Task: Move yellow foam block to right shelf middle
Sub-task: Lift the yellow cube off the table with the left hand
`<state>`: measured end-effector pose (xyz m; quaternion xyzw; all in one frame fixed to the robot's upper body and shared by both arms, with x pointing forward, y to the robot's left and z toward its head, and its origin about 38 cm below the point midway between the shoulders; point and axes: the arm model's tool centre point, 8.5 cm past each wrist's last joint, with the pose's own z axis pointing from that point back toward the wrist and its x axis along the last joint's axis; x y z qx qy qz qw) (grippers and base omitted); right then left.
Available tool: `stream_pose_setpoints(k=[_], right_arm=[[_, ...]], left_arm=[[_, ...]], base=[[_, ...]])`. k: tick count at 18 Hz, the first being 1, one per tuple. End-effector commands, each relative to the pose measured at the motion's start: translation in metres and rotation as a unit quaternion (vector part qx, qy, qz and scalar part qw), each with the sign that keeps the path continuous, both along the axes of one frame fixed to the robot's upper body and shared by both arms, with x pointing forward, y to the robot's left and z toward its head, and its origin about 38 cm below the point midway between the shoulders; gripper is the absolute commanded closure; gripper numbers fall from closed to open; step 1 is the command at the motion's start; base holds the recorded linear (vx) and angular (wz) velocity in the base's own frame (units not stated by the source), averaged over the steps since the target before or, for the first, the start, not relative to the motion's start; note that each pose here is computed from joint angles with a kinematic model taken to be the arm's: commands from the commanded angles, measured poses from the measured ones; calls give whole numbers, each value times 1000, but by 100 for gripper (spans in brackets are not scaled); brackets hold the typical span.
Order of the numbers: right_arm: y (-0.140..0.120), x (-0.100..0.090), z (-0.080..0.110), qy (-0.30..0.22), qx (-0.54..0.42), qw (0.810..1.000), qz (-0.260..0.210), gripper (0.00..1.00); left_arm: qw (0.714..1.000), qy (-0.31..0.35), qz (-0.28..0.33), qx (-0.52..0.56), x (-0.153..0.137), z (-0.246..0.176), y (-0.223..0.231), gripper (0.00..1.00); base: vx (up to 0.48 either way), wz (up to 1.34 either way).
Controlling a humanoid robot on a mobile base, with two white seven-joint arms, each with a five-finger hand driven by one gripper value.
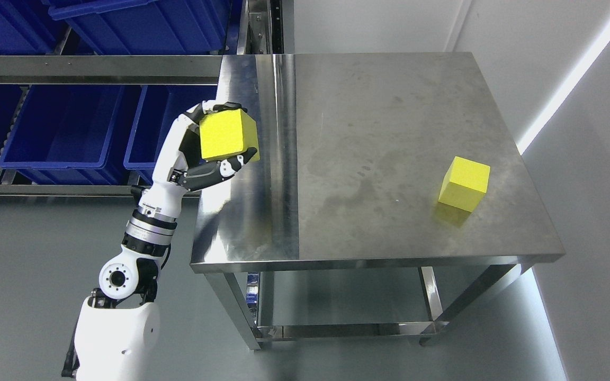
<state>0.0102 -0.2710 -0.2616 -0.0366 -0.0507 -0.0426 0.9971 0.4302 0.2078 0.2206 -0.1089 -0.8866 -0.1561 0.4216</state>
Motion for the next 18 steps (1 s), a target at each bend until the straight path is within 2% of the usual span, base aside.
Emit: stream_pose_setpoints(k=[1, 10, 18], right_arm=[[-12, 7, 1, -10, -9, 1000, 0, 0], [-12, 8, 1, -11, -9, 1000, 0, 0], [-12, 8, 1, -11, -9, 1000, 0, 0]], left_arm=[[997, -37, 61, -26, -13, 15, 53, 99], [995, -36, 88, -33, -15, 15, 72, 99], [993, -33, 104, -38, -17, 14, 84, 99]], base=[[12, 0], [-35, 94], [-36, 783]])
